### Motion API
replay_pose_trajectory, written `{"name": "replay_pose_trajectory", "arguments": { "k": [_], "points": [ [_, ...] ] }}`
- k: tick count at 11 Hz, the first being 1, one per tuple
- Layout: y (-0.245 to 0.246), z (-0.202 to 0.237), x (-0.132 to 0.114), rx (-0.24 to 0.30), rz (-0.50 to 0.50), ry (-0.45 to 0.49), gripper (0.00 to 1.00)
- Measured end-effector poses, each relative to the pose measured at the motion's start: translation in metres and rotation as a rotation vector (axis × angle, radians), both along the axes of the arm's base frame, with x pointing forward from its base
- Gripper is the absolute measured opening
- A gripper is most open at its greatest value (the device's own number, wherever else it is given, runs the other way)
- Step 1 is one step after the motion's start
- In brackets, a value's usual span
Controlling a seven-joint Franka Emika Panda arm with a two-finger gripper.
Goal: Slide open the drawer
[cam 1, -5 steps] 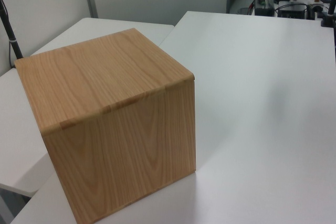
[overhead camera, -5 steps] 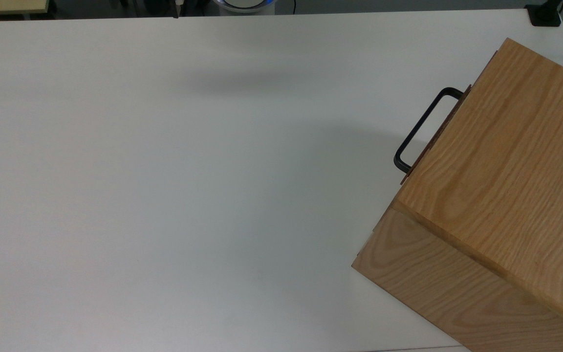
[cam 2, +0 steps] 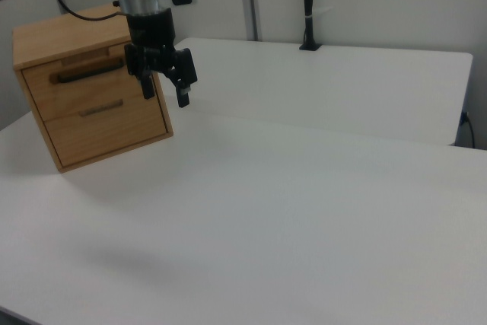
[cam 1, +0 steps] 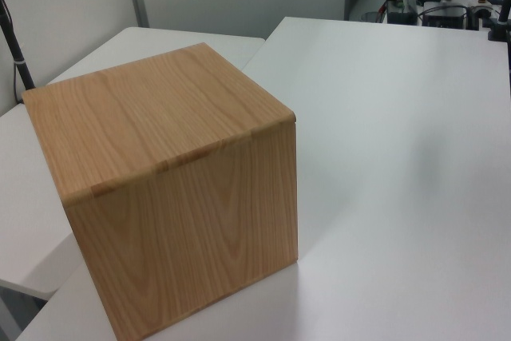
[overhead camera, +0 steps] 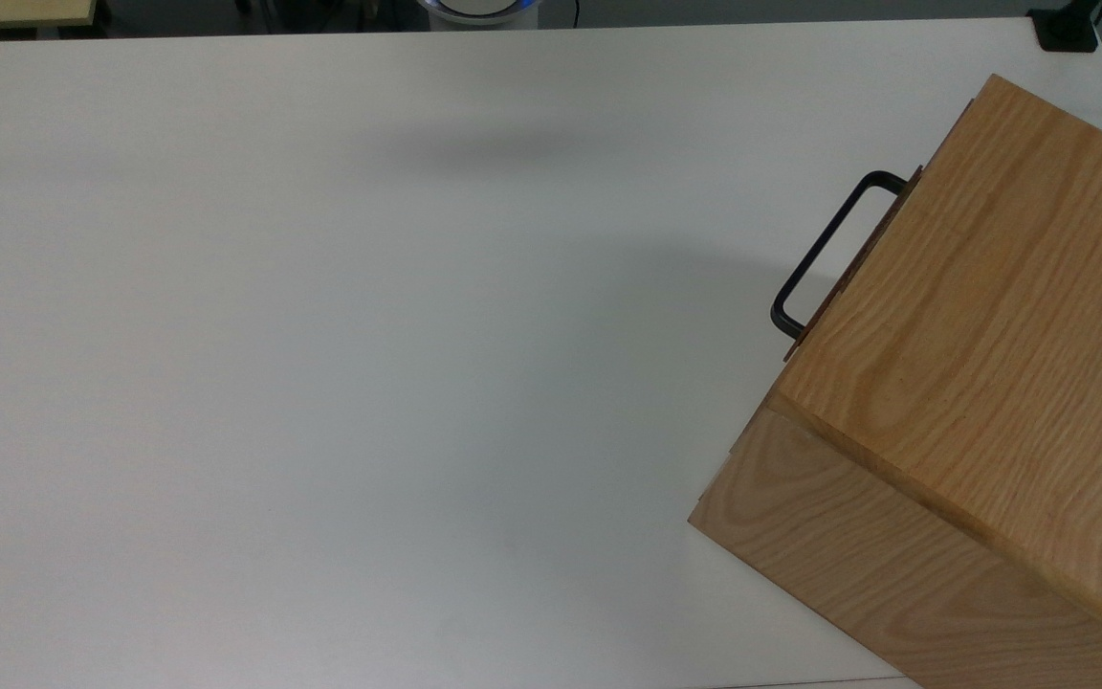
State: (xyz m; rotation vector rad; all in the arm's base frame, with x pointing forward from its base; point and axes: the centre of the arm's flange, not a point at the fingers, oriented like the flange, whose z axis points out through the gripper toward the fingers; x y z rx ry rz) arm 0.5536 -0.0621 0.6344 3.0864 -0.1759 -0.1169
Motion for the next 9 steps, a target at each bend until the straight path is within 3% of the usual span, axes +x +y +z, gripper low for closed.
{"name": "replay_pose_trajectory", "arguments": {
  "k": [9],
  "points": [
    [0.020,-0.004,0.000,-0.017,0.031,0.031,1.00]
  ]
}}
